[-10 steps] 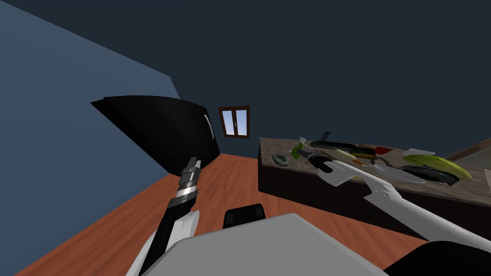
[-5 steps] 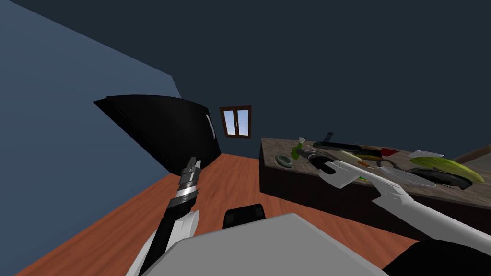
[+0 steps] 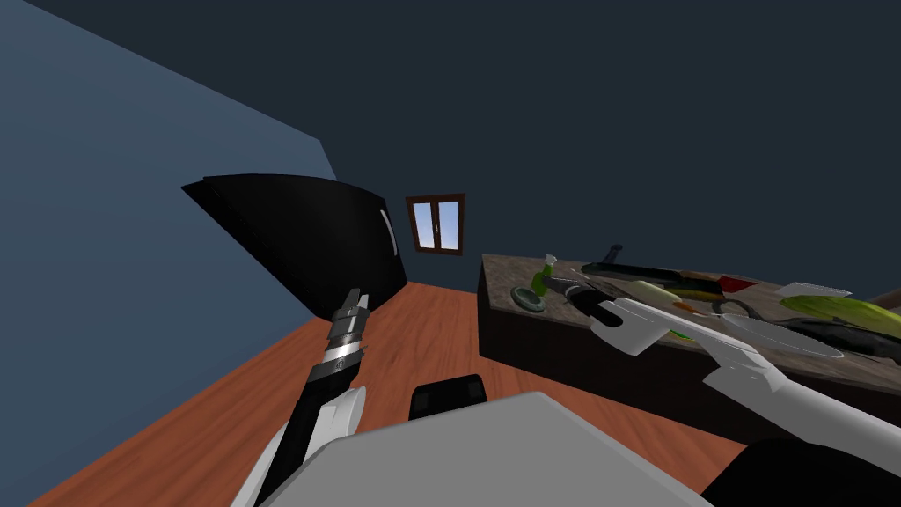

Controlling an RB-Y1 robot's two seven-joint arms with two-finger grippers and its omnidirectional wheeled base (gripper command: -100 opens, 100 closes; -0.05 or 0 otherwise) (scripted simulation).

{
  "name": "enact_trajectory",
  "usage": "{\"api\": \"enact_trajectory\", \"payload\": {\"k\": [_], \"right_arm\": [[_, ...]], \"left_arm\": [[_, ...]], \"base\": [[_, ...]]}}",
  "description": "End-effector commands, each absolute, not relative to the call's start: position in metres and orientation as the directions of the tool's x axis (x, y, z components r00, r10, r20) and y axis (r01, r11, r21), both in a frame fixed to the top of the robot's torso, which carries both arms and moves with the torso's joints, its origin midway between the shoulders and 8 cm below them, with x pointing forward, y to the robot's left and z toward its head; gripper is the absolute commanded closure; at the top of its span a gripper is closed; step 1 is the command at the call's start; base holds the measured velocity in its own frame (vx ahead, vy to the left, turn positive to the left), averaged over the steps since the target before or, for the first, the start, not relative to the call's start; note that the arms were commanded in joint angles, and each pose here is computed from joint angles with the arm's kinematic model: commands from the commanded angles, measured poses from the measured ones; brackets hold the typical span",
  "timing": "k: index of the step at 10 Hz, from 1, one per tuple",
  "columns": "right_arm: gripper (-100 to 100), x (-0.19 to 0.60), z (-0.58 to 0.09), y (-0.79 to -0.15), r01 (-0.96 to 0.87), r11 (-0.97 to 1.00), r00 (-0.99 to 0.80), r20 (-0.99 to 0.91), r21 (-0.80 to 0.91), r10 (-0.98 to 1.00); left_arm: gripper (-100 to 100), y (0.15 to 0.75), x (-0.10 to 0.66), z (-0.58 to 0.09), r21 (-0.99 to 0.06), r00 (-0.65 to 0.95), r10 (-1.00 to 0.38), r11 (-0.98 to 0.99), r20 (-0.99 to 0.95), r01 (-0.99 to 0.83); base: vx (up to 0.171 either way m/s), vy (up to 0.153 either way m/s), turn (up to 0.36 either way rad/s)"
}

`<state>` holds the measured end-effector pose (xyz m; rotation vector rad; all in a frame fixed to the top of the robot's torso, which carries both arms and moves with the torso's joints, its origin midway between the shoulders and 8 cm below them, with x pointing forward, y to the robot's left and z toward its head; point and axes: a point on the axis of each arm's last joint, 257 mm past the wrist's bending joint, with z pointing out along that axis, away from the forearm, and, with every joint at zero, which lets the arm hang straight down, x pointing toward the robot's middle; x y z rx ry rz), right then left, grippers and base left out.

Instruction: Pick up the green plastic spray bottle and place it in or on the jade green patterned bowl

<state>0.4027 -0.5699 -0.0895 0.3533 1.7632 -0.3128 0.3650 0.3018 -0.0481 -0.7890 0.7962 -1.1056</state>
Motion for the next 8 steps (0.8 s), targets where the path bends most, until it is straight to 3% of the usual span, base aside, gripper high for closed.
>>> {"api": "enact_trajectory", "payload": {"k": [1, 3, 4, 8], "right_arm": [[100, 0.3988, -0.0915, -0.5592, 0.383, 0.924, -0.223, -0.972, -0.019, 0.073], [100, 0.3990, -0.0923, -0.5586, 0.382, 0.924, -0.226, -0.971, -0.020, 0.073], [-100, 0.3990, -0.0926, -0.5575, 0.380, 0.925, -0.226, -0.971, -0.018, 0.074], [-100, 0.3991, -0.0925, -0.5574, 0.380, 0.925, -0.226, -0.971, -0.018, 0.074]], "left_arm": [[0, 0.3018, 0.3650, -0.0481, -0.858, 0.248, -0.957, 0.253, -0.153, 0.448], [0, 0.3018, 0.3650, -0.0481, -0.858, 0.248, -0.957, 0.253, -0.153, 0.448], [0, 0.3018, 0.3650, -0.0481, -0.858, 0.248, -0.957, 0.253, -0.153, 0.448], [0, 0.3018, 0.3650, -0.0481, -0.858, 0.248, -0.957, 0.253, -0.153, 0.448]], "base": [[0.036, 0.024, 0.047], [0.028, 0.015, 0.029], [0.000, 0.000, 0.000], [0.000, 0.000, 0.000]]}}
